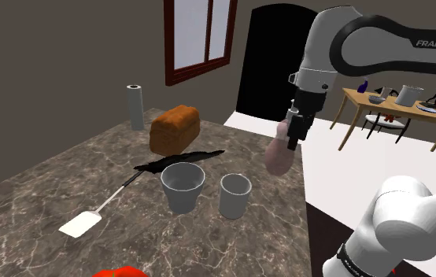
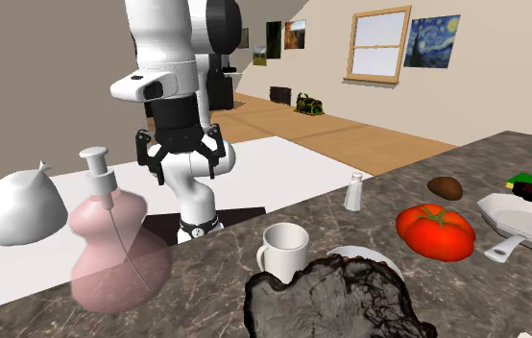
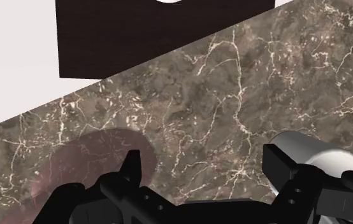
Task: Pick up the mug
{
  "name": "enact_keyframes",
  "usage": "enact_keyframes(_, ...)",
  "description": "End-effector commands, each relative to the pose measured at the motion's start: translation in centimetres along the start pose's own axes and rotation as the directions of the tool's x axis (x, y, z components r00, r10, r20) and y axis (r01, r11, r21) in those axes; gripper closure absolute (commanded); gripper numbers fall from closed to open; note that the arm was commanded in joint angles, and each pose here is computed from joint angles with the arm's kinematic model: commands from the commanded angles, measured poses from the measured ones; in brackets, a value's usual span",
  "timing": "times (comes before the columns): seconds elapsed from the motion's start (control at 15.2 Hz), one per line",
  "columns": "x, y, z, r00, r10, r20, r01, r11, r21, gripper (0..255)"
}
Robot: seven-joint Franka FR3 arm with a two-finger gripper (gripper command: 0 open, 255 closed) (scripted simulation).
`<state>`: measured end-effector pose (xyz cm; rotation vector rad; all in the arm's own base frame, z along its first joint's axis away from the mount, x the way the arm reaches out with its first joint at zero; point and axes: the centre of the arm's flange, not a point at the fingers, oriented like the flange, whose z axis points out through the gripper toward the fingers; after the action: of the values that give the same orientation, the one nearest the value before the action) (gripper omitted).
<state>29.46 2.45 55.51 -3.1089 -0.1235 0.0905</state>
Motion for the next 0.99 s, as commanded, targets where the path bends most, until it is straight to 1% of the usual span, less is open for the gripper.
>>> enact_keyframes(0.0,0.0,0.0,0.0,1.0,0.0,0.0,0.0,1.0,0.0,0)
enact_keyframes(0.92,6.8,-17.6,5.9,1.0,-0.009,0.017,0.011,0.996,-0.084,0)
